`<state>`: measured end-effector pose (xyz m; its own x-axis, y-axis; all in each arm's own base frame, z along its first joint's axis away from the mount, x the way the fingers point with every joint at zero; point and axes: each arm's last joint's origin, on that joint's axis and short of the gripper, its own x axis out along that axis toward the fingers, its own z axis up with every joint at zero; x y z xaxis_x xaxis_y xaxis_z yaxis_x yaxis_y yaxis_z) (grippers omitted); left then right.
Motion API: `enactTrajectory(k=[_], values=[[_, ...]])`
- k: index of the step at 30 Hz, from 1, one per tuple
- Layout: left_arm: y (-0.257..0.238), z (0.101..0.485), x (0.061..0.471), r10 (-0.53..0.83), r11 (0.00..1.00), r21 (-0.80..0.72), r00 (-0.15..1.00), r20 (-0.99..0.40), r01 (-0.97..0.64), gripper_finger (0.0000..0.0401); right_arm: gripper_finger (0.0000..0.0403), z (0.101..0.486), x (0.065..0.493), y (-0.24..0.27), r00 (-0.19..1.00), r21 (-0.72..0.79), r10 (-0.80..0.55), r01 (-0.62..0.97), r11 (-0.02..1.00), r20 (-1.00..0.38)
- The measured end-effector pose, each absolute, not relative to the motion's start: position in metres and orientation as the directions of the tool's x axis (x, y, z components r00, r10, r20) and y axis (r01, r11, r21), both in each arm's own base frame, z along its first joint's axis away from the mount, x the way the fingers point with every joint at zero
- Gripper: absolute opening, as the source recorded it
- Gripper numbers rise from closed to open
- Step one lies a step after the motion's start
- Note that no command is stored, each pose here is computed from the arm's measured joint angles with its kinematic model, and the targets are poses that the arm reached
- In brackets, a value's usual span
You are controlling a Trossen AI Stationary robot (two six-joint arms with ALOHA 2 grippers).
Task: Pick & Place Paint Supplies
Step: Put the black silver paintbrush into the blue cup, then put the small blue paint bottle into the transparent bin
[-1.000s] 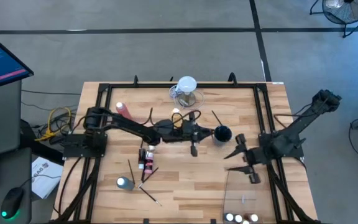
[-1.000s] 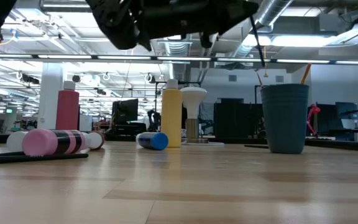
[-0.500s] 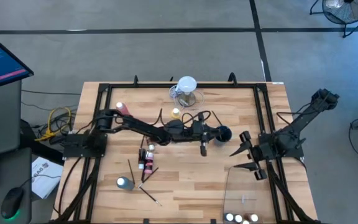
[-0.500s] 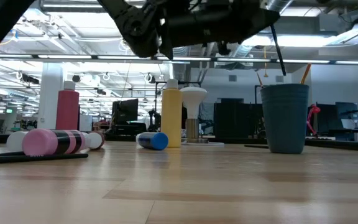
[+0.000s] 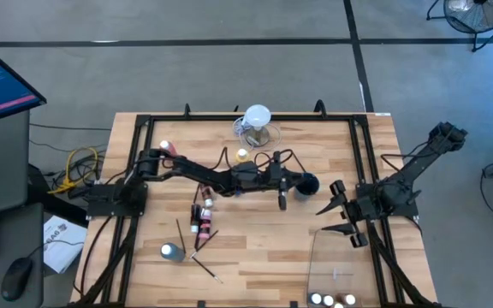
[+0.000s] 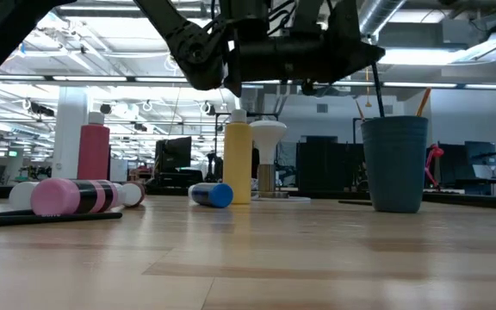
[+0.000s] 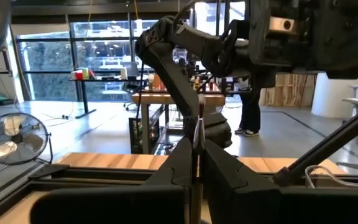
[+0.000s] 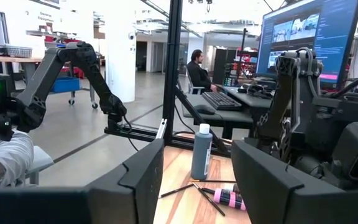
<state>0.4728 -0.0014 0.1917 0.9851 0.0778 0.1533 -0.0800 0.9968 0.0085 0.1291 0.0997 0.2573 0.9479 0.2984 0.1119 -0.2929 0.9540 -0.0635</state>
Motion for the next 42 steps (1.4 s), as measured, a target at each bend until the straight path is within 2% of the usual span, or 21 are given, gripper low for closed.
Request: enactTrajectory(k=[16, 20, 24, 34, 38, 42], values=[[-0.001, 0.188, 0.473, 0.066, 0.998, 0.016, 0.991, 0.12, -0.068, 0.0005, 0.0183, 0.258, 0.129, 0.1, 0.948, -0.062, 0.298, -0.292, 0.954, 0.115], [-0.001, 0.188, 0.473, 0.066, 0.998, 0.018, 0.991, 0.116, -0.068, 0.0016, 0.018, 0.258, 0.129, 0.1, 0.948, -0.062, 0.298, -0.292, 0.954, 0.115], [-0.001, 0.188, 0.473, 0.066, 0.997, 0.02, 0.991, 0.116, -0.069, 0.0055, 0.0181, 0.258, 0.129, 0.1, 0.948, -0.063, 0.297, -0.292, 0.954, 0.115], [-0.002, 0.189, 0.473, 0.065, 0.998, 0.017, 0.991, 0.119, -0.067, 0.0199, 0.0184, 0.258, 0.129, 0.1, 0.948, -0.062, 0.297, -0.292, 0.954, 0.115], [-0.007, 0.2, 0.47, 0.055, 0.998, 0.016, 0.989, 0.137, -0.058, 0.0229, 0.018, 0.258, 0.129, 0.1, 0.948, -0.062, 0.297, -0.292, 0.954, 0.115], [-0.02, 0.219, 0.465, 0.027, 0.999, 0.029, 0.984, 0.174, -0.032, 0.0238, 0.0181, 0.258, 0.129, 0.1, 0.948, -0.061, 0.297, -0.292, 0.954, 0.115]])
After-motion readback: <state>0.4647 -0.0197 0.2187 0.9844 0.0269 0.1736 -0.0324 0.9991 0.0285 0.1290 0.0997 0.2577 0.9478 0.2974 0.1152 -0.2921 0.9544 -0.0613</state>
